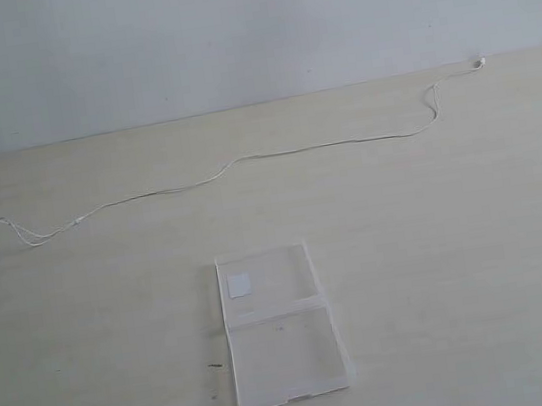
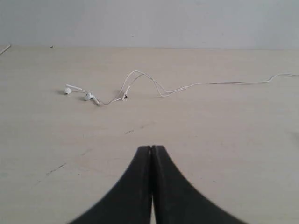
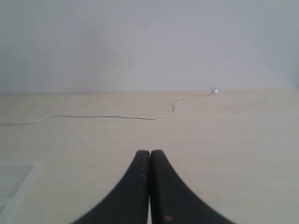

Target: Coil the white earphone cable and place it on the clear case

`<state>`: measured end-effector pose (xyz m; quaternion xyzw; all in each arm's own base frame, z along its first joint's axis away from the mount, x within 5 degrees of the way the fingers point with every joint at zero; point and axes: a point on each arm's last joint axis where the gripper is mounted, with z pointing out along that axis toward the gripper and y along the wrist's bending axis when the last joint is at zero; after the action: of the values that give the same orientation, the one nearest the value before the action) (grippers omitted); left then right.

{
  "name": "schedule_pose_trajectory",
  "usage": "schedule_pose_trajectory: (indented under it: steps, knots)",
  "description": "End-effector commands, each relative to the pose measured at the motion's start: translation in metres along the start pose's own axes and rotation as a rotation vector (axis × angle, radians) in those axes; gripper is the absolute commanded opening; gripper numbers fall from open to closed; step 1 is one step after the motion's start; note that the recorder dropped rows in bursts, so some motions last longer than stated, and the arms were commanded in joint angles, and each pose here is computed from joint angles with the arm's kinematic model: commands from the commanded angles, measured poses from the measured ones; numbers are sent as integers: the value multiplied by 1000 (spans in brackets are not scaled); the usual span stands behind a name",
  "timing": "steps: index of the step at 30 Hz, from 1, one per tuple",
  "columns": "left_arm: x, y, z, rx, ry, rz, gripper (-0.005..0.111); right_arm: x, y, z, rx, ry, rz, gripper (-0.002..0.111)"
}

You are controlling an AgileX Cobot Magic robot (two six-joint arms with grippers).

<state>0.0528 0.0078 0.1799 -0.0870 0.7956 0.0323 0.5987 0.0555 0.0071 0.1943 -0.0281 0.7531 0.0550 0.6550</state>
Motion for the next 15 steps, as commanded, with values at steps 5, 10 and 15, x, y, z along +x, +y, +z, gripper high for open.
schedule_pose_trajectory:
  steps: [5, 10, 15]
  knots:
    - [-1, -1, -1, 8, -18, -2, 0, 0, 0, 0, 6, -13, 2, 0]
    - [-1, -1, -1, 8, -18, -2, 0, 0, 0, 0, 6, -16, 2, 0]
    - [-1, -1, -1, 8, -18, -2, 0, 0, 0, 0, 6, -19, 2, 0]
